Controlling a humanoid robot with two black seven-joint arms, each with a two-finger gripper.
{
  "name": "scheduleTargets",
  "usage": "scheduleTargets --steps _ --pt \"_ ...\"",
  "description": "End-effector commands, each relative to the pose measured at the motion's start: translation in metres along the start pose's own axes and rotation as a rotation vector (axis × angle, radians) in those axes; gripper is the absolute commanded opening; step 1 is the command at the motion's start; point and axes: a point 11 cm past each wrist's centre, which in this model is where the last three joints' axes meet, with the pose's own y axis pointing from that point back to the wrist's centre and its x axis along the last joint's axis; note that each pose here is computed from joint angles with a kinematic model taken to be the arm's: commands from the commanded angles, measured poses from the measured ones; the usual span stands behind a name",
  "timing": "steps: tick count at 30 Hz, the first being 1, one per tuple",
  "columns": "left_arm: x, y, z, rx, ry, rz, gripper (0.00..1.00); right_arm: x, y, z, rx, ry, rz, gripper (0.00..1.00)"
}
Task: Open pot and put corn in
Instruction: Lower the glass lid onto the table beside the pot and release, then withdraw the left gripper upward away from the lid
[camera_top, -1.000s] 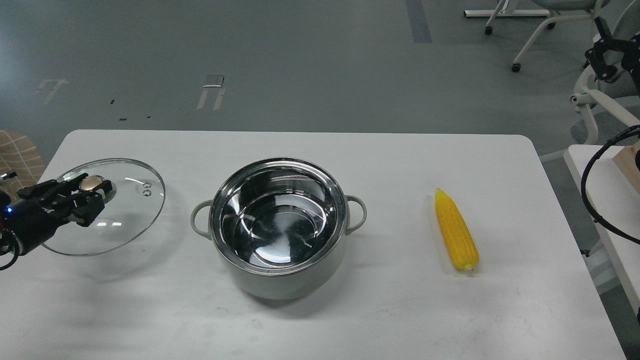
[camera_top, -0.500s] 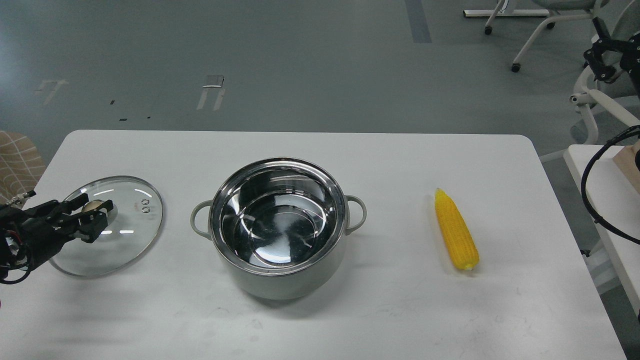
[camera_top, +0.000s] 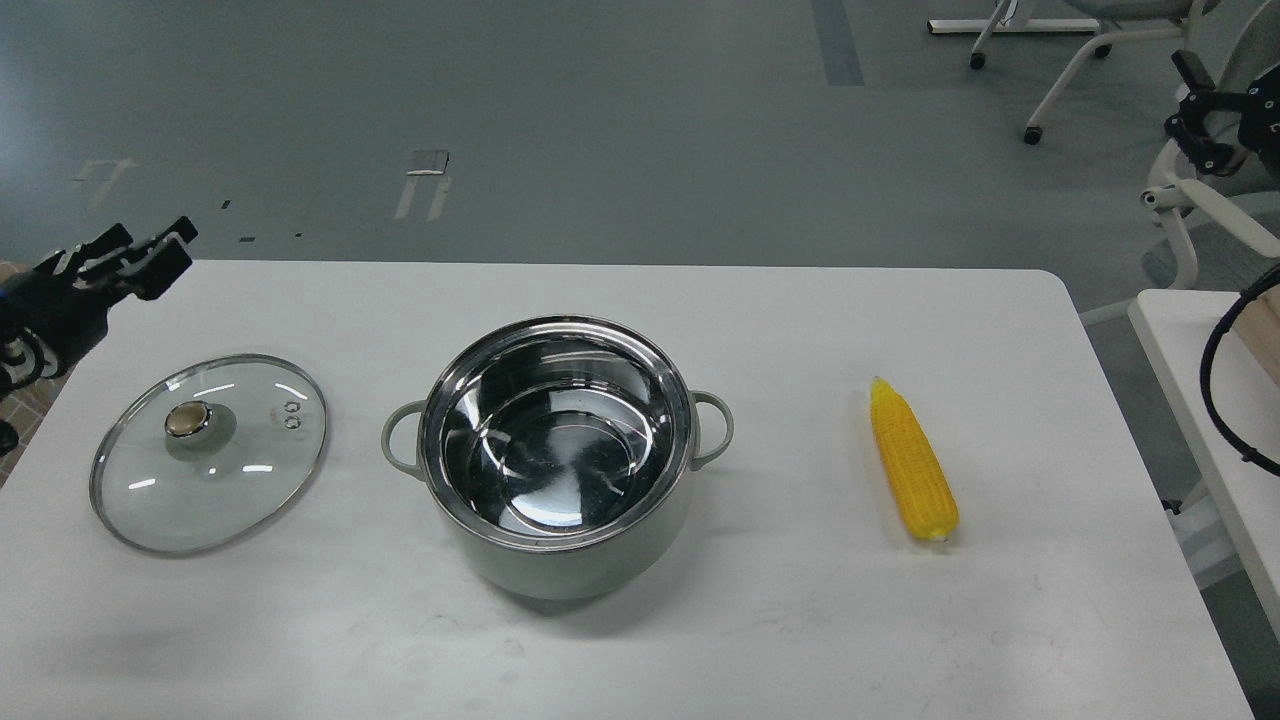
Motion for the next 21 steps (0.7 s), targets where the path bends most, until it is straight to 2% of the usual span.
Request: scheduleTargets --steps 1,3,5,7,11,16,21 --pt "0.043 -0.031 0.039 -0.086 0.215 0.041 0.8 -0.008 0.004 -0.018 -0.043 0.135 -0.055 1.0" --pt "0.061 -0.044 0.059 -0.142 0.406 0.094 0.83 -0.012 0.008 -0.016 -0.105 0.241 -0.084 1.0" --pt "0.09 -0.059 0.092 -0.259 0.692 0.154 0.87 -0.022 0.013 -0.023 -0.197 0.497 -0.144 1.0" --pt "0.103 -0.063 0.106 -0.324 0.812 0.156 0.88 -0.03 0.015 -0.025 -0.225 0.607 -0.175 1.0" --pt "0.132 -0.071 0.132 -0.502 1.146 0.21 0.98 -0.055 0.016 -0.007 -0.32 0.918 -0.278 1.0" --pt "0.13 -0.086 0.155 -0.563 1.33 0.164 0.98 -0.066 0.032 0.027 -0.477 1.274 -0.404 1.0" --pt "0.123 -0.084 0.158 -0.616 1.41 0.099 0.98 -0.073 0.049 0.072 -0.59 1.389 -0.524 1.0"
